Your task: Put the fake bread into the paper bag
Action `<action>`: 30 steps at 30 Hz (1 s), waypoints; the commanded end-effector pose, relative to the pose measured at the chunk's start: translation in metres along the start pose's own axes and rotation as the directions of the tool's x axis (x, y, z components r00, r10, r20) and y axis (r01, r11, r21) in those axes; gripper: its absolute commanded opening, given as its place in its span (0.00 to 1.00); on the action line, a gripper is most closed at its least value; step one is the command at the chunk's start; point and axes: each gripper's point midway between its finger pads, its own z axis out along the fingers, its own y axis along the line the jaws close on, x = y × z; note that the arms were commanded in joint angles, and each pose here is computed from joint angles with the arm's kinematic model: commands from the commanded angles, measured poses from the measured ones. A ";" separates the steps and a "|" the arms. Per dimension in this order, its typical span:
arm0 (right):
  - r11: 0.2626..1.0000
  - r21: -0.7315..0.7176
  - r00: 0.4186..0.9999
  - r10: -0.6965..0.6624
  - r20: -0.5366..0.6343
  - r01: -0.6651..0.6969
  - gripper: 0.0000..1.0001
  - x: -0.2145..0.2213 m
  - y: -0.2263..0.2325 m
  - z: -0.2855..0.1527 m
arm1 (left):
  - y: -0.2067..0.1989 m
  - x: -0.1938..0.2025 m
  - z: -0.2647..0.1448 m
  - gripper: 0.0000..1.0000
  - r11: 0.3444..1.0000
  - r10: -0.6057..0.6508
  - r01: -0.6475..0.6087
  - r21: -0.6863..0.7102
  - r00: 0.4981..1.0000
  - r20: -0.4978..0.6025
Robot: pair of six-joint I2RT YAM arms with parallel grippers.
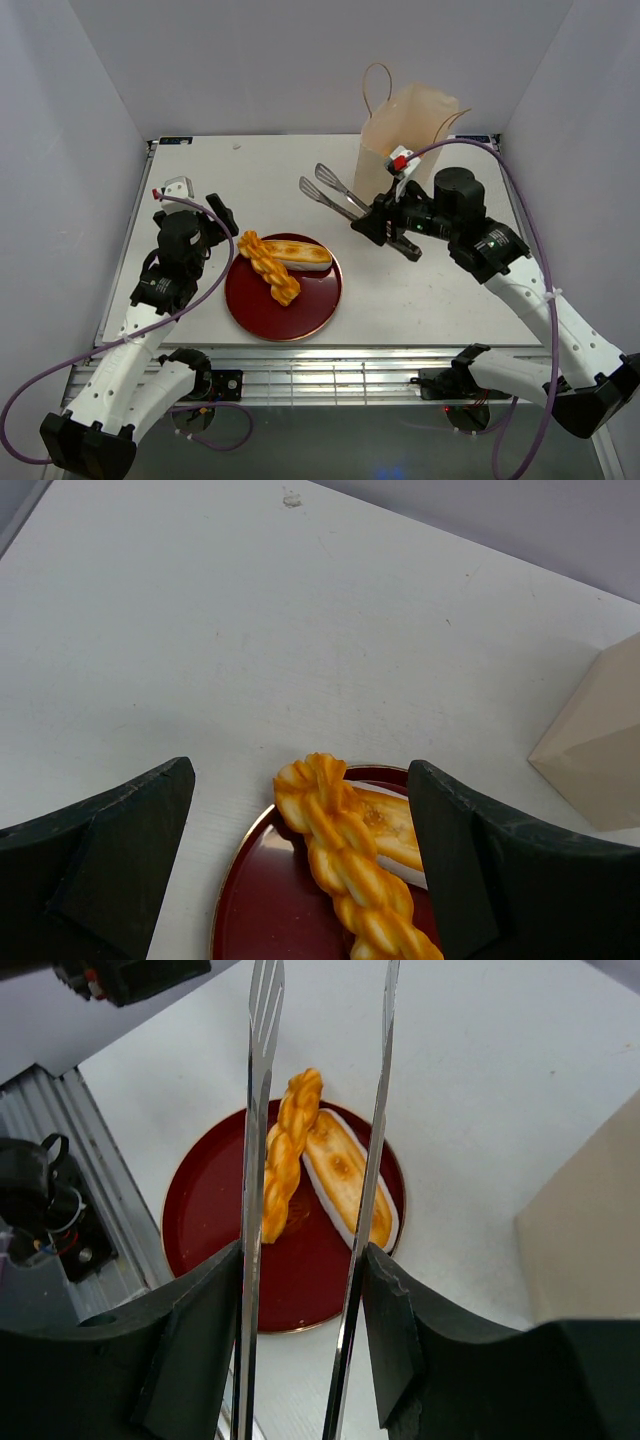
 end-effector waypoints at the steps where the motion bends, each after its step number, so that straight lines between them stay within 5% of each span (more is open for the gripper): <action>1: 0.995 -0.091 0.998 -0.051 -0.040 0.047 0.54 0.017 0.023 0.010 | 0.002 -0.005 -0.004 0.98 1.000 0.004 -0.004 -0.010 1.000 0.016; 16: 0.993 -0.115 0.941 -0.027 -0.338 -0.013 0.56 0.134 0.045 0.062 | 0.004 -0.009 -0.008 0.98 1.000 -0.003 0.003 -0.012 0.999 0.032; 30: 0.994 -0.106 0.839 -0.066 -0.540 0.010 0.56 0.197 0.062 0.087 | 0.001 -0.009 -0.009 0.98 1.000 -0.006 0.006 0.005 1.000 0.030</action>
